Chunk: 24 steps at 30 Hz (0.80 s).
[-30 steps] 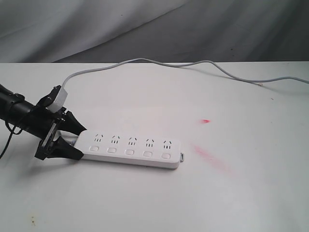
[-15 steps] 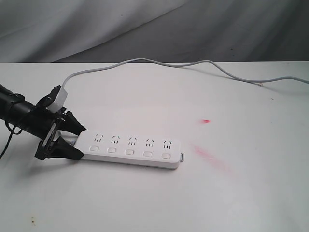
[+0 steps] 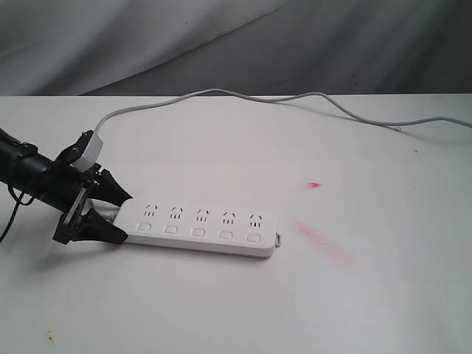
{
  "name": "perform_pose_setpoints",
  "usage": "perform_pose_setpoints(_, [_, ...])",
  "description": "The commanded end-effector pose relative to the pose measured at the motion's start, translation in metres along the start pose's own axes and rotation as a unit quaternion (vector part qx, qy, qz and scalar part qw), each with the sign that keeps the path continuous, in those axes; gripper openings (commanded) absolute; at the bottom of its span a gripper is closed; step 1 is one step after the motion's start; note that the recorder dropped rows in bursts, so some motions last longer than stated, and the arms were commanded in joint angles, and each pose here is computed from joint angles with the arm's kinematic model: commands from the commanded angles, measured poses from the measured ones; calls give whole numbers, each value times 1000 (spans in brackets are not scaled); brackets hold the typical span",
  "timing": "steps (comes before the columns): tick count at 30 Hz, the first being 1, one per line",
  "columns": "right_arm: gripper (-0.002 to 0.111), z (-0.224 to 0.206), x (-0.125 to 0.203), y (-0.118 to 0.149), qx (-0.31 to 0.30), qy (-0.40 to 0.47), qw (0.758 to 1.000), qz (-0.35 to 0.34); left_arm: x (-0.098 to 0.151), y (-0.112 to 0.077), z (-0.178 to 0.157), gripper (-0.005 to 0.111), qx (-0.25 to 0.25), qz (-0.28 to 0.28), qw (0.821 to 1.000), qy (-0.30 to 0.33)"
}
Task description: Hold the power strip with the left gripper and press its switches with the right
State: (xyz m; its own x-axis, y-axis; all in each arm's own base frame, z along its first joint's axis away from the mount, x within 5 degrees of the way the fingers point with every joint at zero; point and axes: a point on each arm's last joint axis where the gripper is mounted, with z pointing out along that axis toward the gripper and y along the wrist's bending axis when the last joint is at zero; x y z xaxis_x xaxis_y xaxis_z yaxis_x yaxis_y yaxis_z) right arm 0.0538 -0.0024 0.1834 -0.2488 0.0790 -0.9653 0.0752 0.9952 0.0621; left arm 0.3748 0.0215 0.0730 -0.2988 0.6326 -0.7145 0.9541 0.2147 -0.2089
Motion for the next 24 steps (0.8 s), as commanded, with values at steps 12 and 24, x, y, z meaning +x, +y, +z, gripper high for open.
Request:
perform_pose_setpoints(12, [0,0,1,0,2,-1,1000,-5,15,-2,12,63,8,-15,999,34])
perform_pose_setpoints(24, [0,0,1,0,2,-1,1000,-5,17,-2,12,83,9,-11,999,42])
